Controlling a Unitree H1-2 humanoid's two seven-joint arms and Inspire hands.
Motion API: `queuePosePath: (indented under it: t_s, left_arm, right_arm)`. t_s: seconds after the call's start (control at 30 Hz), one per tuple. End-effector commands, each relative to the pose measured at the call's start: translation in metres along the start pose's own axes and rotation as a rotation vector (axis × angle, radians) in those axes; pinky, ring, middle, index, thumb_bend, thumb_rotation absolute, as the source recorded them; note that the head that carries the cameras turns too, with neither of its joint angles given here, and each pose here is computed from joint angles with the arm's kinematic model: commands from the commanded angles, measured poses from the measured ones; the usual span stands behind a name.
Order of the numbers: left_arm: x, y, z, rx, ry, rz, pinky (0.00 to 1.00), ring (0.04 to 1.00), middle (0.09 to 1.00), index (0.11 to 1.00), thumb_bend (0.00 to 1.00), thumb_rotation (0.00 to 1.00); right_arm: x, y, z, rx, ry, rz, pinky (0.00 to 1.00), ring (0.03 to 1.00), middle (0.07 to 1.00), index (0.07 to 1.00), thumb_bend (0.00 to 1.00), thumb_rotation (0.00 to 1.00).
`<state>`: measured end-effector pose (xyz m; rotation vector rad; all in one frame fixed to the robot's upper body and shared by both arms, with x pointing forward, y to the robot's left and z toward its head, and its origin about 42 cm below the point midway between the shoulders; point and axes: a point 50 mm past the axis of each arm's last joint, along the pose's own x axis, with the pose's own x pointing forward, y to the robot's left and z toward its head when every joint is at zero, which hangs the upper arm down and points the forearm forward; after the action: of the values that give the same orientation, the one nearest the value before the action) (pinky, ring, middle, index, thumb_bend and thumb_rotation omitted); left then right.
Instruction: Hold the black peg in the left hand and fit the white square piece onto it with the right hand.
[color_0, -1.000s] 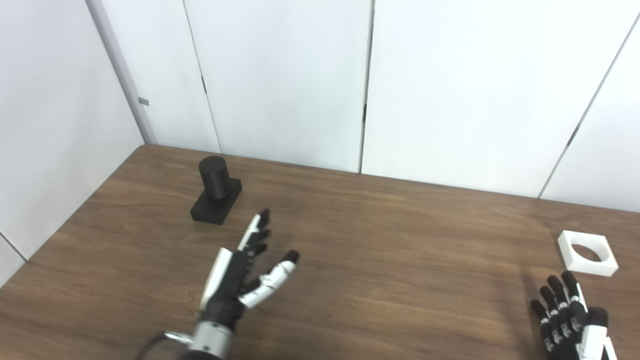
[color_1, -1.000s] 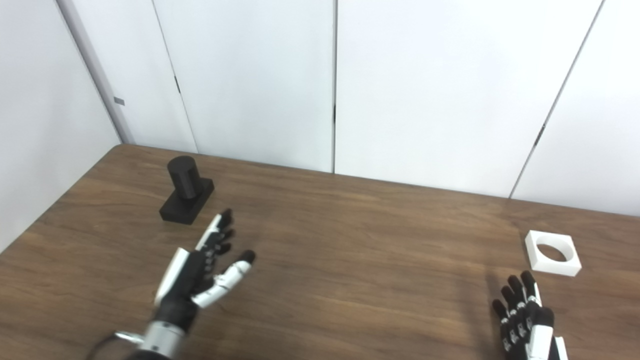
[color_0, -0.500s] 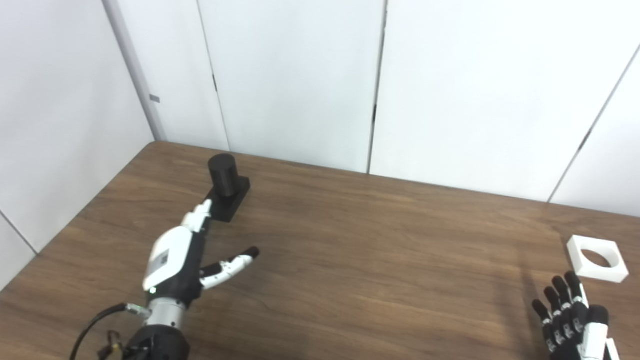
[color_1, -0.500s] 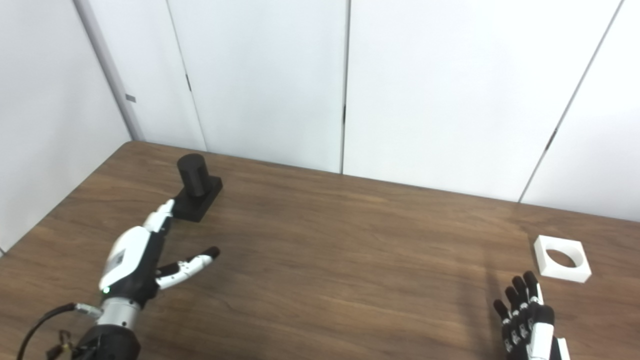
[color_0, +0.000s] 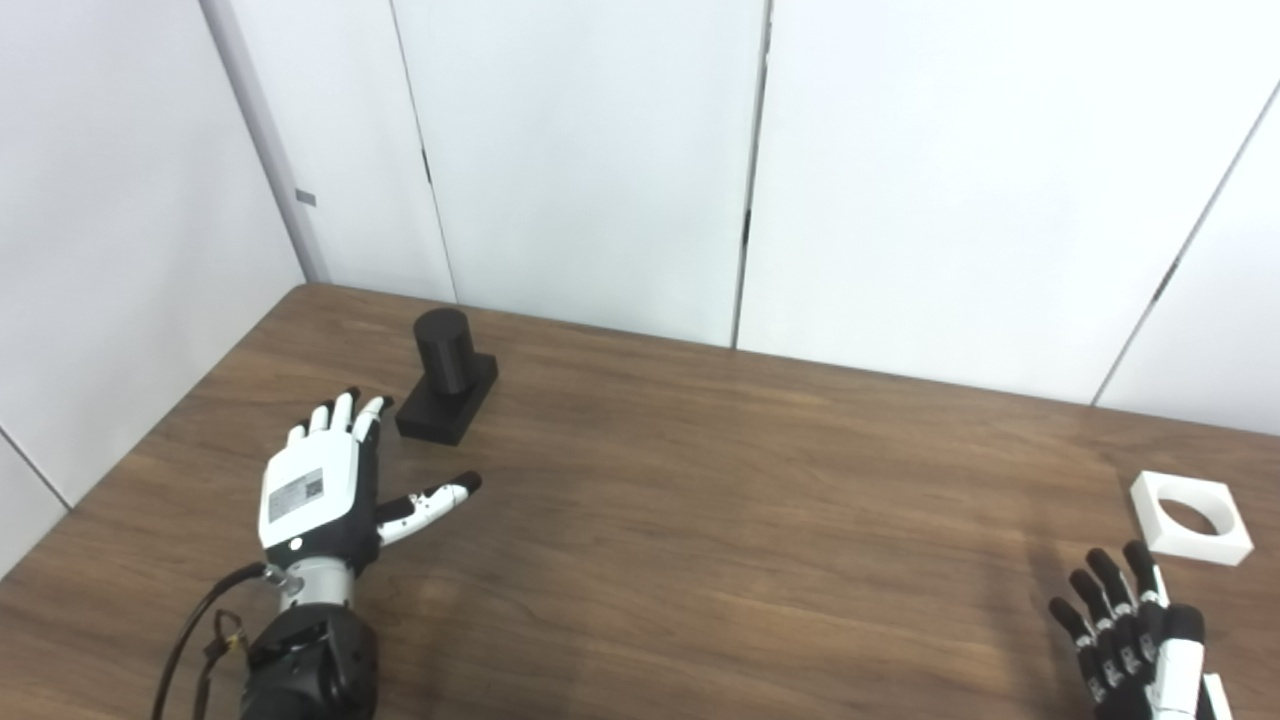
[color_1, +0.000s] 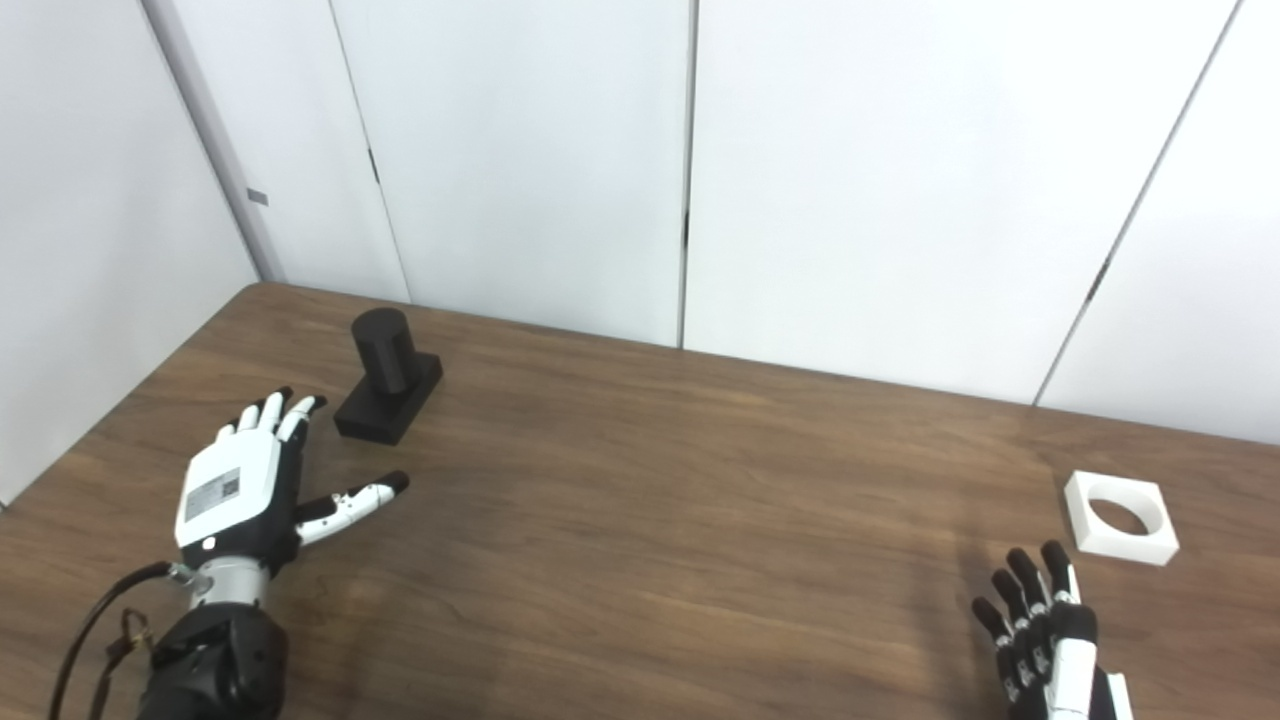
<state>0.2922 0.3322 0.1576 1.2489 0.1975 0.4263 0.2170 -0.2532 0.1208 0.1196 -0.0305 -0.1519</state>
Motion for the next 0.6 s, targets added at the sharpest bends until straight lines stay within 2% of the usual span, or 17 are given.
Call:
queuePosePath:
  t_s: [0.0,0.33,0.57]
  left_arm:
    - [0.022,0.017,0.004,0.030,0.003,0.086,1.00,1.000,1.000,0.900,0.89,0.75]
    - [0.068,0.005,0.009,0.078,0.053,0.065,1.00,1.000,1.000,0.880,0.87,0.72]
    - [0.094,0.001,0.012,0.127,0.075,0.069,1.00,1.000,1.000,0.886,0.89,0.74]
  right_arm:
    - [-0.037,-0.026,-0.007,-0.060,0.063,-0.025,0.90,0.950,0.950,0.995,0.66,1.00]
    - [-0.037,-0.029,-0.008,-0.056,0.061,-0.014,0.95,0.978,0.971,1.000,0.63,1.00]
    - [-0.037,-0.031,-0.007,-0.055,0.052,-0.010,0.99,1.000,0.980,1.000,0.62,1.00]
